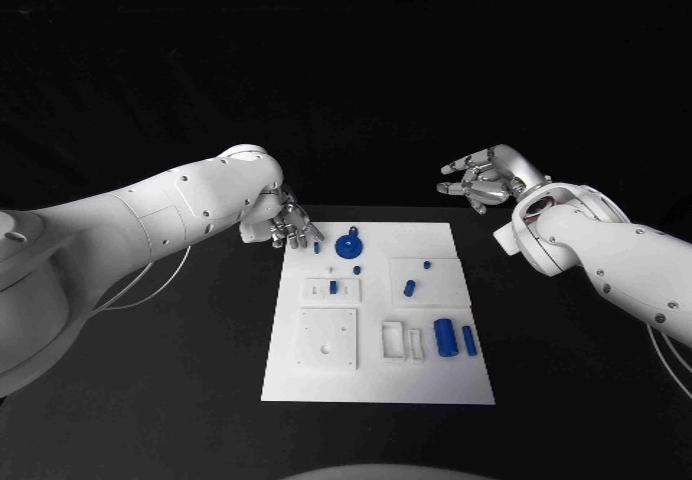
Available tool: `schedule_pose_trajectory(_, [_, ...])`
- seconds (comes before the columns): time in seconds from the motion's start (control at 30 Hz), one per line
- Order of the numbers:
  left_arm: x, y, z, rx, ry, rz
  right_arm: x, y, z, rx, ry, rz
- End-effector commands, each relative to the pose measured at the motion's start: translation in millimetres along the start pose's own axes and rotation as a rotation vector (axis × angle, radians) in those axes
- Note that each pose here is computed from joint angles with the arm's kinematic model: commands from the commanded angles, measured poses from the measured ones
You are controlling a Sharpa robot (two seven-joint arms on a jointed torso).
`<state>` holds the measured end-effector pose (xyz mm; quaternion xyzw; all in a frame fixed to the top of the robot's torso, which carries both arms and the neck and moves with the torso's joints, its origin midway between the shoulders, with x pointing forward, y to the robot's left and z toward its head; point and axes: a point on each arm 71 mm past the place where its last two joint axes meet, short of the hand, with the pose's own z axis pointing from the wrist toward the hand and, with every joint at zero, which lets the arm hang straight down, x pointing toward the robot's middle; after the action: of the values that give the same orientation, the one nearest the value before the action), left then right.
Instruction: Assemble the parts on the task board
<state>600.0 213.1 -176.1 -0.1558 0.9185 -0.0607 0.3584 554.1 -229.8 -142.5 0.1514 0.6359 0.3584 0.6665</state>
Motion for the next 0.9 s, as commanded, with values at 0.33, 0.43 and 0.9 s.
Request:
schedule_pose_trajectory(0.33, [5.2,-4.3,4.9,0.022,0.012,-0.028,1.3,2.7,0.5,-0.01,0.001,-0.006])
schedule_pose_trajectory(0.43, [5.7,-4.9,5.4,0.023,0.012,-0.029,1.5,2.8,0.6,-0.01,0.001,-0.006])
schedule_pose_trajectory(0.9, [5.8,-6.5,6.1,0.029,0.005,-0.035,2.0,3.0,1.0,-0.009,0.003,-0.007])
